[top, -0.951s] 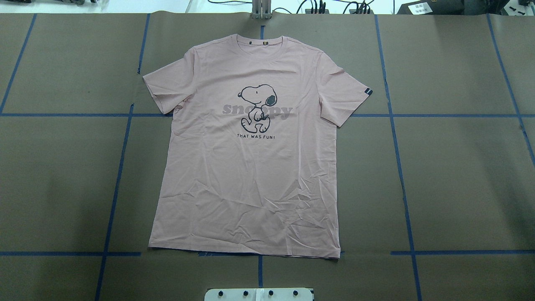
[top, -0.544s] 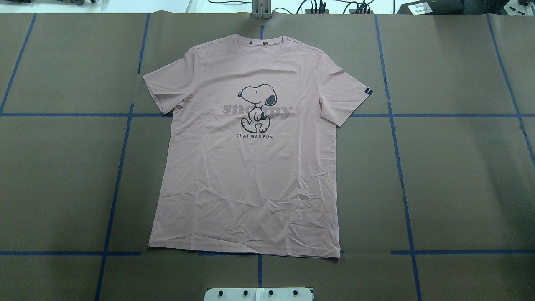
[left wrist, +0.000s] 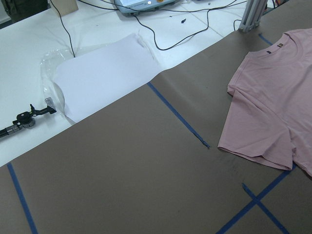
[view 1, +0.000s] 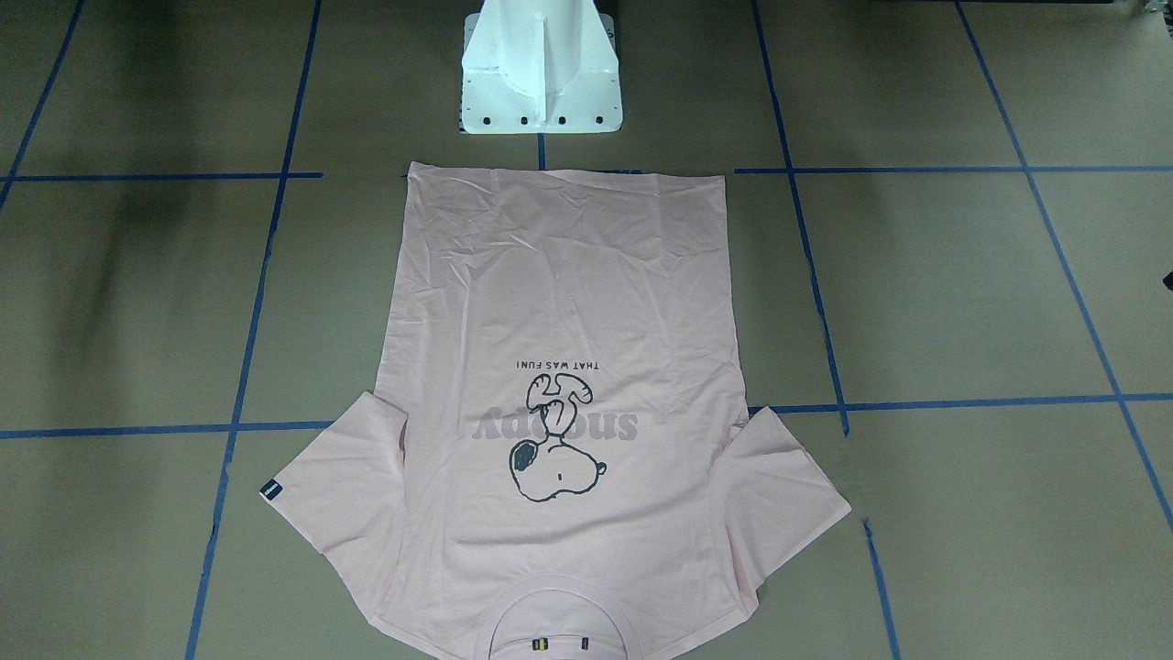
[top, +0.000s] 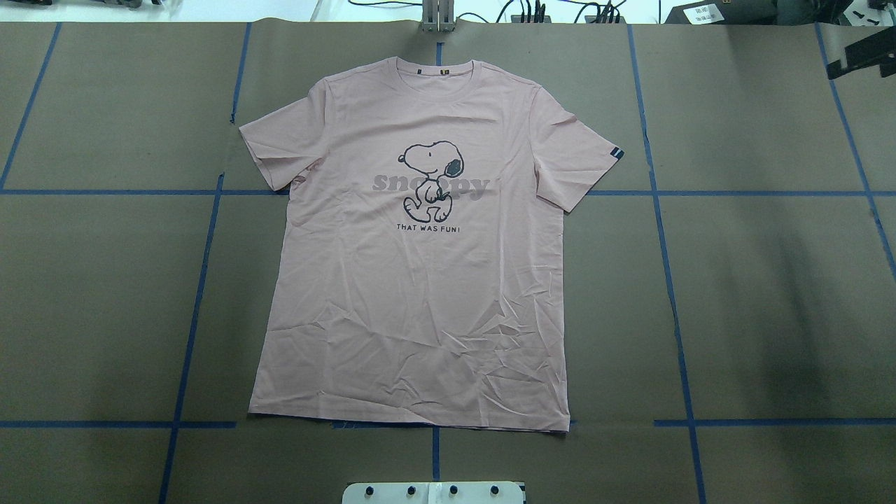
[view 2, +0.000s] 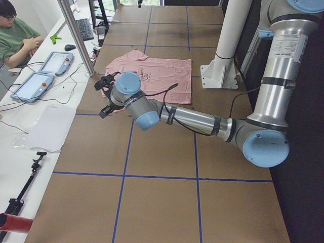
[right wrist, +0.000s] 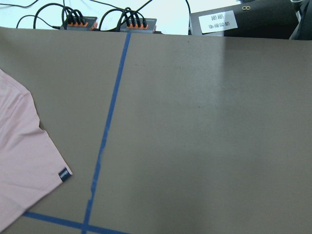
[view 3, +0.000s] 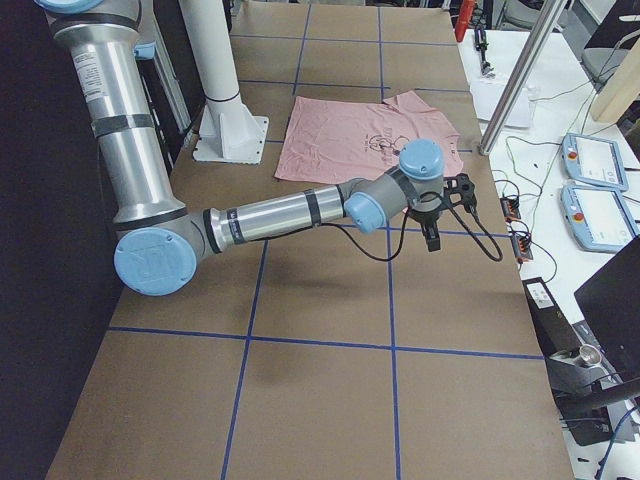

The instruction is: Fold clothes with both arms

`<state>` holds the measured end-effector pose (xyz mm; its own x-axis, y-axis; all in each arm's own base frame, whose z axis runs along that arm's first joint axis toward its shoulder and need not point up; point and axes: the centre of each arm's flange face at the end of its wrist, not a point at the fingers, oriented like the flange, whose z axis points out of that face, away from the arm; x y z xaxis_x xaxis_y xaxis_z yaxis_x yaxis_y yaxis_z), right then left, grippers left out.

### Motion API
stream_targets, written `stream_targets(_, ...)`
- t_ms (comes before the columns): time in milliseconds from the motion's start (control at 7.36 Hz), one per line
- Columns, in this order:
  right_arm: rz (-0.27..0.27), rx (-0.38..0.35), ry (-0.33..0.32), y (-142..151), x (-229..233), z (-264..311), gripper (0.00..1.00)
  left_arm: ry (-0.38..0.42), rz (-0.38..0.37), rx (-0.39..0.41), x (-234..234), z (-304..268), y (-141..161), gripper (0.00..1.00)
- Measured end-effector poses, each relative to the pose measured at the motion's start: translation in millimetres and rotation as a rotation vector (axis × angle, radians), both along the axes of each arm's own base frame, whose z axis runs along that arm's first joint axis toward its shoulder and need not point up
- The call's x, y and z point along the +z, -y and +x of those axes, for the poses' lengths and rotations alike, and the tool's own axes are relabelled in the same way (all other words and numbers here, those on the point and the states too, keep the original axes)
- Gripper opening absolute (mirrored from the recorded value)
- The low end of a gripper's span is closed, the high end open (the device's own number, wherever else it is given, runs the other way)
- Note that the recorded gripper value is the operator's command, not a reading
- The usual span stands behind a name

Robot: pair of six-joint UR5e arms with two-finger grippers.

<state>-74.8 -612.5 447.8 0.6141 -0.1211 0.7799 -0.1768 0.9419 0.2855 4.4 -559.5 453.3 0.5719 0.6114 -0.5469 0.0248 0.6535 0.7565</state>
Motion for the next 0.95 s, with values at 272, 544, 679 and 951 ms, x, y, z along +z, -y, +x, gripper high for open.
stream_targets(272,-0.018,0.1,0.004,12,-39,-105,0.83,-0.003,0.004,0.017,5,10,-3,1.0)
stream_targets(544,-0.024,0.155,-0.026,11,-51,-202,0.77,-0.006,0.009,0.024,4,12,-4,1.0)
stream_targets(679,-0.024,0.156,-0.049,10,-49,-234,0.73,-0.007,0.011,0.026,3,13,-4,1.0)
stream_targets(951,-0.029,0.161,-0.088,1,-37,-275,0.7,-0.009,0.015,0.028,1,13,-5,1.0)
